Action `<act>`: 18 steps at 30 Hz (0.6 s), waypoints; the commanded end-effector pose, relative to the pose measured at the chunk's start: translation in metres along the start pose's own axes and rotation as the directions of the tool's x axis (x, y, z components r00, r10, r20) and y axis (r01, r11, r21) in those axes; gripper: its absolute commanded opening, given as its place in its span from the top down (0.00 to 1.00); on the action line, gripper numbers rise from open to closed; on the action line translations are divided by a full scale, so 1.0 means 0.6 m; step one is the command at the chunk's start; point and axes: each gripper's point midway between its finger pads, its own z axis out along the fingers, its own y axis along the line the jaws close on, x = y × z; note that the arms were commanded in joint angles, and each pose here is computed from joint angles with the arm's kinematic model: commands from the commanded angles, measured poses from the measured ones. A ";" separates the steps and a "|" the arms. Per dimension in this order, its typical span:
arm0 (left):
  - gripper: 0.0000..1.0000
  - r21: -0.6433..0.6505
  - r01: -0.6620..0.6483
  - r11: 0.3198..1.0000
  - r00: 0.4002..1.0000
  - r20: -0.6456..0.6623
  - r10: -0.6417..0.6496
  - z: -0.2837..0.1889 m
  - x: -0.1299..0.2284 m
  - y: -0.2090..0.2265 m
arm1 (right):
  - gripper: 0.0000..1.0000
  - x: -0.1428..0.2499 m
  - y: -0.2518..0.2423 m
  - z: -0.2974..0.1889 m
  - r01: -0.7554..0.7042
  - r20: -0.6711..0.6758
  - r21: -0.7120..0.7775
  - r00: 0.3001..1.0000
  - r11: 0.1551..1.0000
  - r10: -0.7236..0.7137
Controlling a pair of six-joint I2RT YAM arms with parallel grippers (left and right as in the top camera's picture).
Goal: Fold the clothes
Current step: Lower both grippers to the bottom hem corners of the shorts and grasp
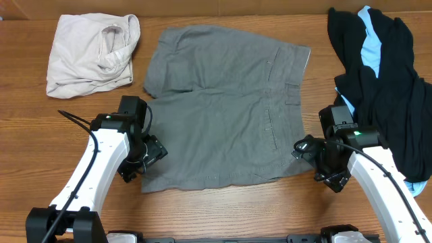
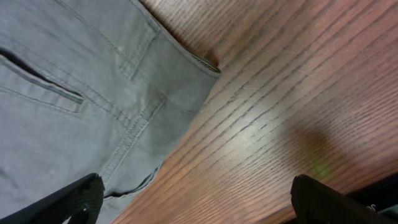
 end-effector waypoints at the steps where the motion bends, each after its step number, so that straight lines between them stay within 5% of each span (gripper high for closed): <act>1: 0.18 0.013 0.000 1.000 1.000 -0.006 0.000 -0.010 0.024 -0.007 | 0.00 0.003 -0.001 0.008 -0.008 0.002 -0.005 1.000 1.000 0.008; 6: 0.18 -0.002 0.032 0.999 0.999 -0.010 -0.032 -0.007 0.070 -0.010 | 0.00 0.005 0.002 0.024 -0.002 -0.005 -0.024 1.000 1.000 0.002; 18: 0.13 -0.156 0.440 0.884 0.897 0.019 -0.443 0.041 0.112 0.055 | 0.00 -0.010 0.018 0.024 0.024 0.034 -0.062 0.999 0.998 -0.022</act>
